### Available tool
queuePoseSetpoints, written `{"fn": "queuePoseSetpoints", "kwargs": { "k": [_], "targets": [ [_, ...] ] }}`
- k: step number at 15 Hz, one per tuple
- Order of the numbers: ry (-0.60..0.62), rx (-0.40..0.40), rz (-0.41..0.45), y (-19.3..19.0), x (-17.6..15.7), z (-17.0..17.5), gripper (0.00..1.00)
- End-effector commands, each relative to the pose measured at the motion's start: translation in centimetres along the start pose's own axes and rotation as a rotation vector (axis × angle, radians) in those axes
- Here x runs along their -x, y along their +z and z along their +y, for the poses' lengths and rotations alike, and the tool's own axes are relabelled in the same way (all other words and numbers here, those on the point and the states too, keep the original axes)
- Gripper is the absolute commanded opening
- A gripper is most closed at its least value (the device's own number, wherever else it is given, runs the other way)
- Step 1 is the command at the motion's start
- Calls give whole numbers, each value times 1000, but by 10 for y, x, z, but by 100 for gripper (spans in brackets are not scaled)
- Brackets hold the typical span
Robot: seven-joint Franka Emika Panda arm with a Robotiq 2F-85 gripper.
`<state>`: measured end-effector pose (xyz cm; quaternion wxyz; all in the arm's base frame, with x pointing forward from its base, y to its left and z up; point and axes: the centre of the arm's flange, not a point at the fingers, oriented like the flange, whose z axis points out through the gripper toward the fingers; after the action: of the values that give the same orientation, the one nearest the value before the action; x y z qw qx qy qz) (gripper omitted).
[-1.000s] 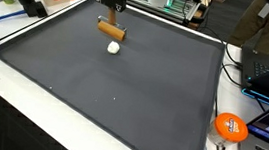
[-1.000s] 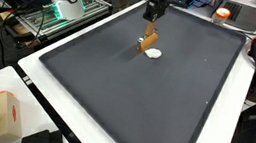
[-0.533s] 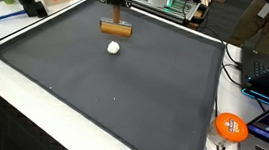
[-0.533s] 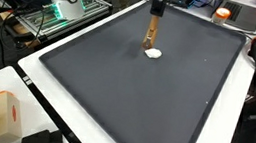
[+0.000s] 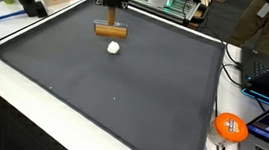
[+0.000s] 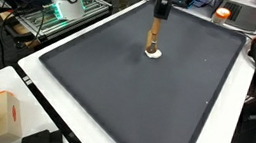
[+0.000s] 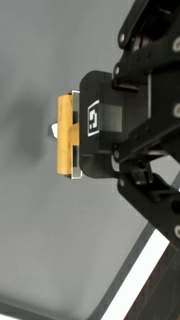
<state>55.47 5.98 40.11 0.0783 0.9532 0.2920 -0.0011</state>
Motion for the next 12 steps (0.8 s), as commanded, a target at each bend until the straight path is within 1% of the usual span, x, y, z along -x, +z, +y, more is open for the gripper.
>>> {"fn": "queuePoseSetpoints", "kwargs": {
  "k": [1,3,6,12],
  "targets": [
    [-102,44,-40,18,-14,12,22],
    [-166,11,-37,30,-23,10,22],
    [-264,10,-6,40,-39,7,22],
    [-417,-28,42,49,-64,-1,22]
  ]
}}
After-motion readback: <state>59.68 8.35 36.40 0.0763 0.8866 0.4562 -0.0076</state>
